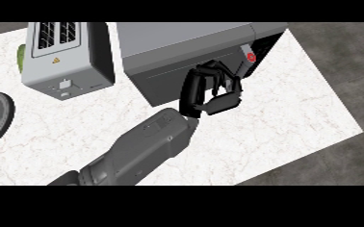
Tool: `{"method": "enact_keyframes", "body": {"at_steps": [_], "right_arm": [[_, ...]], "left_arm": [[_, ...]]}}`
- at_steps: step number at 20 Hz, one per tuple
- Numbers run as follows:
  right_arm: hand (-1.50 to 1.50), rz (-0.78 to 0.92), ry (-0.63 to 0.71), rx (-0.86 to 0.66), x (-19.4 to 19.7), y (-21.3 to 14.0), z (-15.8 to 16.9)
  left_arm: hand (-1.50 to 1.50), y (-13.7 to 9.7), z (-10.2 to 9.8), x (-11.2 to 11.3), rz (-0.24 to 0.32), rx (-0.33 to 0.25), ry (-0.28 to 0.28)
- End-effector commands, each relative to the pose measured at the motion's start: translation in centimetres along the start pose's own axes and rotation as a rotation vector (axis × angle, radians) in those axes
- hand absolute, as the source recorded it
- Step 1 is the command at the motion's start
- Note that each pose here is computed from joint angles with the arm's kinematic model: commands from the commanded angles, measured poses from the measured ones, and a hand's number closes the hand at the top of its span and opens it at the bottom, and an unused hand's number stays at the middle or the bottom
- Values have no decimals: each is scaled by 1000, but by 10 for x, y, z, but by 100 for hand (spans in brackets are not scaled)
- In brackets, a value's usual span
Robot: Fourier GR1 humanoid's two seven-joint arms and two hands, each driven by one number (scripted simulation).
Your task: Pick up the milk, place it into the microwave and close the microwave
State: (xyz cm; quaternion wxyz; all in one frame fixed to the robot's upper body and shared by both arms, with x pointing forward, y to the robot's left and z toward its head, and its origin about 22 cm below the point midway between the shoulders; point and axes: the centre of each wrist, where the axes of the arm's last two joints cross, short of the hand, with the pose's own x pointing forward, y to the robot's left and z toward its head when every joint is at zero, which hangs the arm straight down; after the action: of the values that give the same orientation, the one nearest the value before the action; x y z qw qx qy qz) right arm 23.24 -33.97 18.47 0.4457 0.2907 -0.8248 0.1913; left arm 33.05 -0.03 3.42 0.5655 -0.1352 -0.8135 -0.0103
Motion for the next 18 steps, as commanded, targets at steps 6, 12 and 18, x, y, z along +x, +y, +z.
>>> {"method": "enact_keyframes", "body": {"at_steps": [6, 12, 18], "right_arm": [[-150, 12, 2, 20, 11, -6, -3], [-150, -32, -10, 67, 7, -4, -6], [-150, -56, -31, 103, 13, -6, -10]], "left_arm": [[150, 12, -25, 1, -35, 58, 15], [150, 7, -23, -1, -63, -9, -2], [150, 21, -16, -17, -179, 51, 66]]}}
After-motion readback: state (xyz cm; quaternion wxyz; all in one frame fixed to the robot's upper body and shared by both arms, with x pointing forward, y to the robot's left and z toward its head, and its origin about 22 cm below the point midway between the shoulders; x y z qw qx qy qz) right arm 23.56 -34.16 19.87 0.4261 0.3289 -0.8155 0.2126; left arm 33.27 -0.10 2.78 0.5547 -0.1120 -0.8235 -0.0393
